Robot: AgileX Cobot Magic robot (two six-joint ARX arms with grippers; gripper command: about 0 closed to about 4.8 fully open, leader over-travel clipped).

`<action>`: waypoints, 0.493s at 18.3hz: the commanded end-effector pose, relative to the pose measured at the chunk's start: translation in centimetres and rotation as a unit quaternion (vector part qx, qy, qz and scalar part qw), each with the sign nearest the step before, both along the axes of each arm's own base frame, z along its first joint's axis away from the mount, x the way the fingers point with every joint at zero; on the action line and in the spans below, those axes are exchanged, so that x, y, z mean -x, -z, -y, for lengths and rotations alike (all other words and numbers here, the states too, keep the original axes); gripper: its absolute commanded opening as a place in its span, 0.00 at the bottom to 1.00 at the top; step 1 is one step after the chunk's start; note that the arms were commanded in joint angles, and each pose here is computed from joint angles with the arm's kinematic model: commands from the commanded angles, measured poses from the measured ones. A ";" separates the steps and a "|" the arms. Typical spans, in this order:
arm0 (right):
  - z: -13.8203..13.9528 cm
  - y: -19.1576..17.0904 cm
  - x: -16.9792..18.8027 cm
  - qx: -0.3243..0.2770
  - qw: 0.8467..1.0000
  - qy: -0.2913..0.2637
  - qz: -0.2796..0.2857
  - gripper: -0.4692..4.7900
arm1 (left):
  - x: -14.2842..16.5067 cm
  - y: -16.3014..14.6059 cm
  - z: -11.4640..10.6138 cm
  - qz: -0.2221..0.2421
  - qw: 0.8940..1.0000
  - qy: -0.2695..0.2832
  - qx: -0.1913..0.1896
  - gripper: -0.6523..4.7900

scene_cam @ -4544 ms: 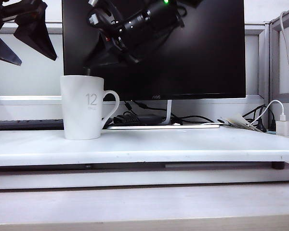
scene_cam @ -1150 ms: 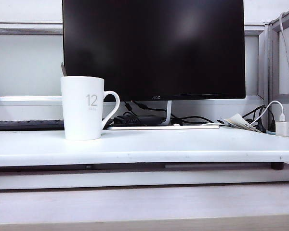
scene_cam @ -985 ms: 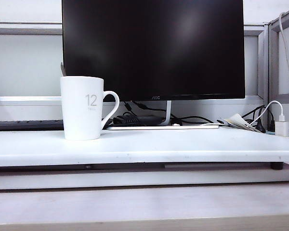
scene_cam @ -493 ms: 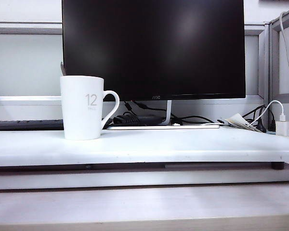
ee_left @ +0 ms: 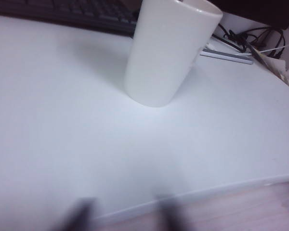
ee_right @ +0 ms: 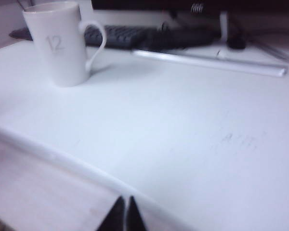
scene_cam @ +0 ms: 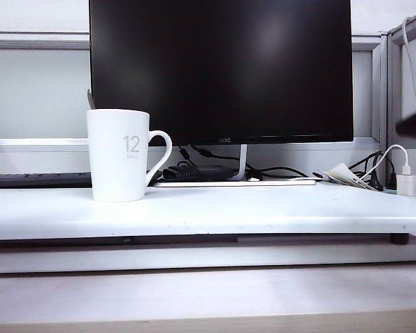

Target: Pick up a spoon and stir the liquid in the cup.

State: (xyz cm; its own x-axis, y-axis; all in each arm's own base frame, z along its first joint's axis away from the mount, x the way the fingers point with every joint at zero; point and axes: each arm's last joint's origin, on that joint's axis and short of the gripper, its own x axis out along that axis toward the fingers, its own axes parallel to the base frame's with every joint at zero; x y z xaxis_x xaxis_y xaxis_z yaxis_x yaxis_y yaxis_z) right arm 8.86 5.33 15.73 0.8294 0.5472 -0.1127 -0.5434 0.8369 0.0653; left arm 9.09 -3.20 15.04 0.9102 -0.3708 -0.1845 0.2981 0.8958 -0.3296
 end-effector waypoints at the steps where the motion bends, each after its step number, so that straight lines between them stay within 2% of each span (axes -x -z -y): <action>1: 0.0 0.2 0.0 0.002 1.000 -0.007 -0.006 0.14 | 0.0 0.2 0.0 -0.001 1.000 -0.003 -0.005 0.12; 9: 0.0 0.2 0.0 0.001 1.000 -0.006 -0.004 0.14 | 0.0 0.2 0.0 0.000 1.000 0.000 -0.004 0.12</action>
State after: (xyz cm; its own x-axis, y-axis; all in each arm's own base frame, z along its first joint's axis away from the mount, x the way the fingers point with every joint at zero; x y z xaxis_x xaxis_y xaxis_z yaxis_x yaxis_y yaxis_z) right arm 8.83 5.35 15.59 0.8217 0.5555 -0.1273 -0.5516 0.8314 0.0678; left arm 9.11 -3.20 15.03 0.9119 -0.3685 -0.1808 0.2977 0.8969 -0.3270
